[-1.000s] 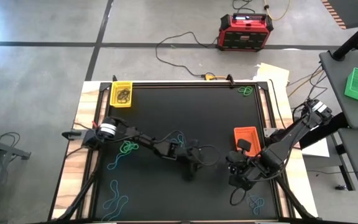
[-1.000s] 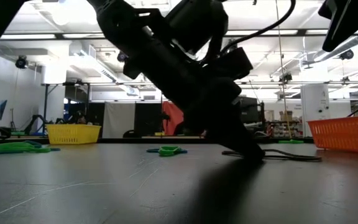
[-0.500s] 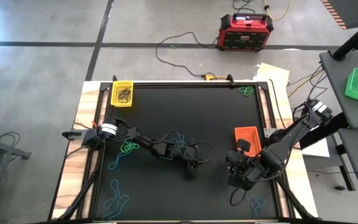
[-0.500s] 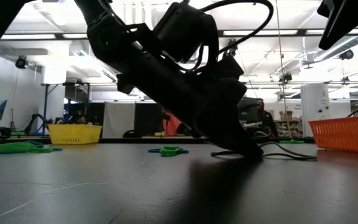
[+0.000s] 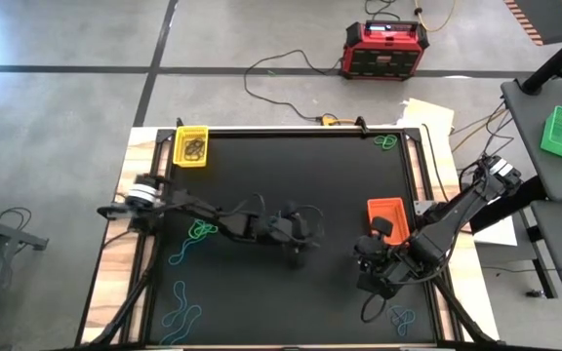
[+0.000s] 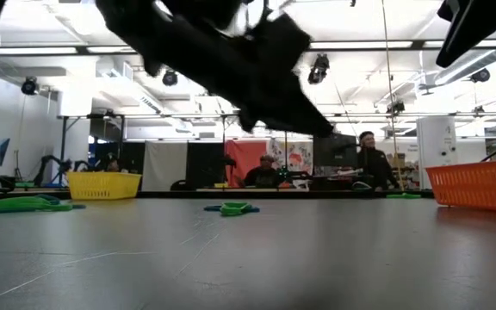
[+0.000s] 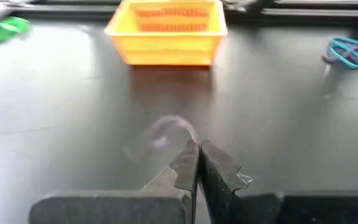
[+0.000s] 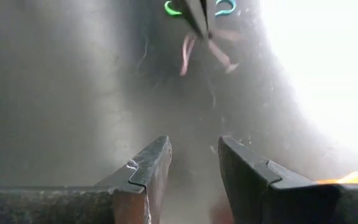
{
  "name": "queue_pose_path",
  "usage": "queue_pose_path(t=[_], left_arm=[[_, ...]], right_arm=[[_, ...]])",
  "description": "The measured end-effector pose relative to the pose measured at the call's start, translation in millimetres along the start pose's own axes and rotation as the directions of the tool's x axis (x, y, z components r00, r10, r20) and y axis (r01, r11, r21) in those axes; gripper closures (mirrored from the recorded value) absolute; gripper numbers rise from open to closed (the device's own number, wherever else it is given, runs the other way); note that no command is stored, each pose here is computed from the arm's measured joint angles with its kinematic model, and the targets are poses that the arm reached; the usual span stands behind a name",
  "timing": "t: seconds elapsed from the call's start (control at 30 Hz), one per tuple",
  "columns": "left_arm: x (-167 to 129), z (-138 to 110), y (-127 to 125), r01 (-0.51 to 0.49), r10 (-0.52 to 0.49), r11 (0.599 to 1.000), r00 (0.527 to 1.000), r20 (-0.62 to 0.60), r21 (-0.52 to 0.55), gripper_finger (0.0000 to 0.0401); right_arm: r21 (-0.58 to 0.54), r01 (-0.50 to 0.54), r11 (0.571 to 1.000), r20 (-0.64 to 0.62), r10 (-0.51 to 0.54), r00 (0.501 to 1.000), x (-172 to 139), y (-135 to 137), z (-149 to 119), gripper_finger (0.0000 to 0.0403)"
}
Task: Sort rubber bands into baskets
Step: Put the purple rubber band into the yellow bin
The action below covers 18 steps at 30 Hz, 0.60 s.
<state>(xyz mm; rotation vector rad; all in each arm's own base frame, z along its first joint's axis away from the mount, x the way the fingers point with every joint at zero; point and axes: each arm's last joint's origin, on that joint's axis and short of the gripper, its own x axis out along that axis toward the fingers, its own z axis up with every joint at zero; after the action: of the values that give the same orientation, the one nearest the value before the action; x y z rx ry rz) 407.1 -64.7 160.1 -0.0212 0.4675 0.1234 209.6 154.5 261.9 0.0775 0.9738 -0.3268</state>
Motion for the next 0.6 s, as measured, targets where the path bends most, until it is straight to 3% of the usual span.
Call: queue_pose_path(t=[0.2,0.4,0.5,0.6], left_arm=[[-63.0,21.1,21.2,-0.087,0.090,0.996,0.989,0.120,-0.028,0.0401],[-127.9,17.5,64.7,-0.224,0.238,0.970,0.955,0.176,-0.095,0.0401],[-157.7,6.9,90.7,-0.363,0.382,0.921,0.911,0.157,-0.138,0.0401],[-183.4,-8.8,115.2,-0.541,0.561,0.822,0.824,0.086,-0.179,0.0401]], right_arm=[[-0.004,0.065,0.998,0.066,-0.065,0.996,2.5,-2.5,-0.2,0.0271],[-0.005,0.102,0.995,0.144,-0.100,0.984,11.2,-3.9,1.9,0.0271],[-0.020,0.082,0.996,0.177,-0.077,0.981,17.1,-3.2,7.9,0.0271],[-0.052,0.081,0.995,0.201,-0.069,0.977,23.8,-5.4,14.5,0.0271]])
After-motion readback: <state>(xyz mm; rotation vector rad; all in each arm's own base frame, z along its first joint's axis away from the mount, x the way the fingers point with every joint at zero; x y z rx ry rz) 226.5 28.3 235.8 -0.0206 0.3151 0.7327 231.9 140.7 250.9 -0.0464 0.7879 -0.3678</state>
